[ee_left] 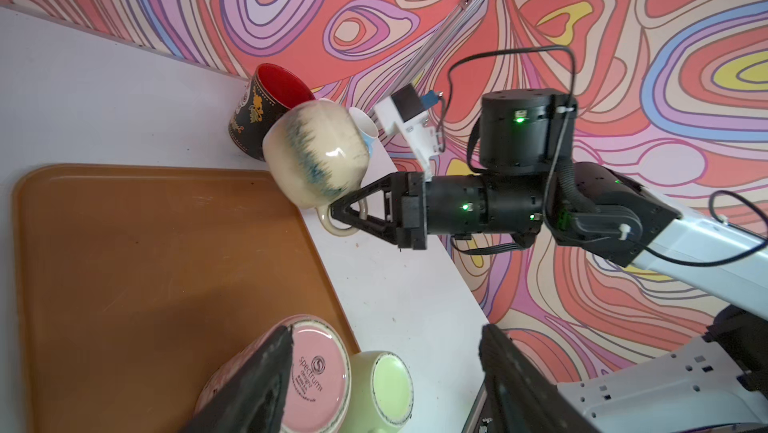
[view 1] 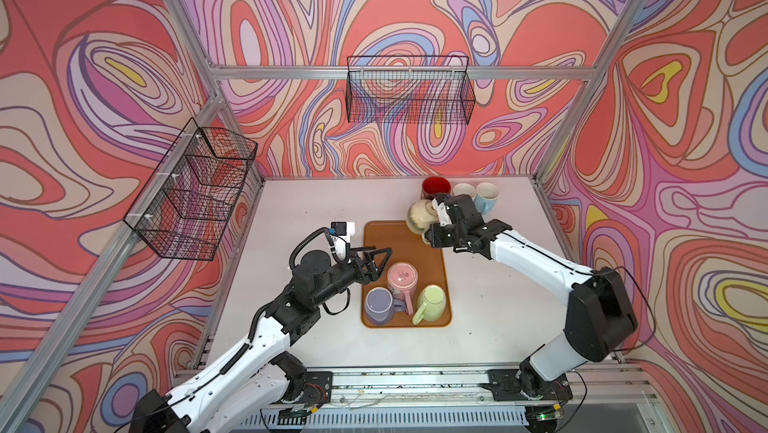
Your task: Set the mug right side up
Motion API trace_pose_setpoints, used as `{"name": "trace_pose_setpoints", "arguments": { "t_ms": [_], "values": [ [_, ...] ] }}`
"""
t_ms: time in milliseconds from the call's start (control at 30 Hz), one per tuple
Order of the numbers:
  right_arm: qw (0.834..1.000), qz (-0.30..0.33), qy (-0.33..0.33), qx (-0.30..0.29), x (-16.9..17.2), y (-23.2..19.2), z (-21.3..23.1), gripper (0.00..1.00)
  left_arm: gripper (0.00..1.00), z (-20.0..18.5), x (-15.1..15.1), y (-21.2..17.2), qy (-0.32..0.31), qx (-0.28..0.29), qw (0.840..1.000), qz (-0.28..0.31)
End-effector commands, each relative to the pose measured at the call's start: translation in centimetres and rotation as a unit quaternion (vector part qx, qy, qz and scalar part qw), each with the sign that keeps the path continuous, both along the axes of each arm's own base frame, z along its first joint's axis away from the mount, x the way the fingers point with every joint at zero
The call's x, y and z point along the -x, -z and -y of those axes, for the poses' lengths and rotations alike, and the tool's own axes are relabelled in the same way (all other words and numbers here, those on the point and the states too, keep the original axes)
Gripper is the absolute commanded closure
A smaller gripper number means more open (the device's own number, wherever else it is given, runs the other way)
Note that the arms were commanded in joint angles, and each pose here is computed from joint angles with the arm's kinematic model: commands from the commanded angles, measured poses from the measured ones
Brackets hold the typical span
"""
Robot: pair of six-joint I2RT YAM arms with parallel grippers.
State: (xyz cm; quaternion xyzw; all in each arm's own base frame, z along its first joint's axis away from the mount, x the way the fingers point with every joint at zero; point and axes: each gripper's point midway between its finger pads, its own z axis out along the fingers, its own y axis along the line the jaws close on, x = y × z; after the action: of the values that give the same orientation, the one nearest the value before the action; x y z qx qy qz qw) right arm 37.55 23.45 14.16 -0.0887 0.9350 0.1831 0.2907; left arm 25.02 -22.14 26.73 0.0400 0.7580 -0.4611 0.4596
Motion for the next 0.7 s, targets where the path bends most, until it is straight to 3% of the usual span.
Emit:
{"name": "trace_pose_setpoints", "arguments": {
  "t_ms": [0, 233, 667],
  "values": [
    [0.996, 0.057, 0.019, 0.072, -2.4, -1.1, 0.4, 1.00, 0.26, -1.6, 0.7, 1.2, -0.018, -0.061, 0.998, -0.018],
    [0.988, 0.029, 0.019, 0.150, -3.3, 3.6, 0.1, 1.00, 0.25, -2.9, 1.5, 1.3, -0.029, -0.091, 0.995, -0.019],
    [0.986, -0.015, 0.009, 0.165, -3.7, 7.7, -0.6, 1.00, 0.25, -2.6, 1.2, 1.5, -0.022, -0.113, 0.993, -0.021]
  ]
}}
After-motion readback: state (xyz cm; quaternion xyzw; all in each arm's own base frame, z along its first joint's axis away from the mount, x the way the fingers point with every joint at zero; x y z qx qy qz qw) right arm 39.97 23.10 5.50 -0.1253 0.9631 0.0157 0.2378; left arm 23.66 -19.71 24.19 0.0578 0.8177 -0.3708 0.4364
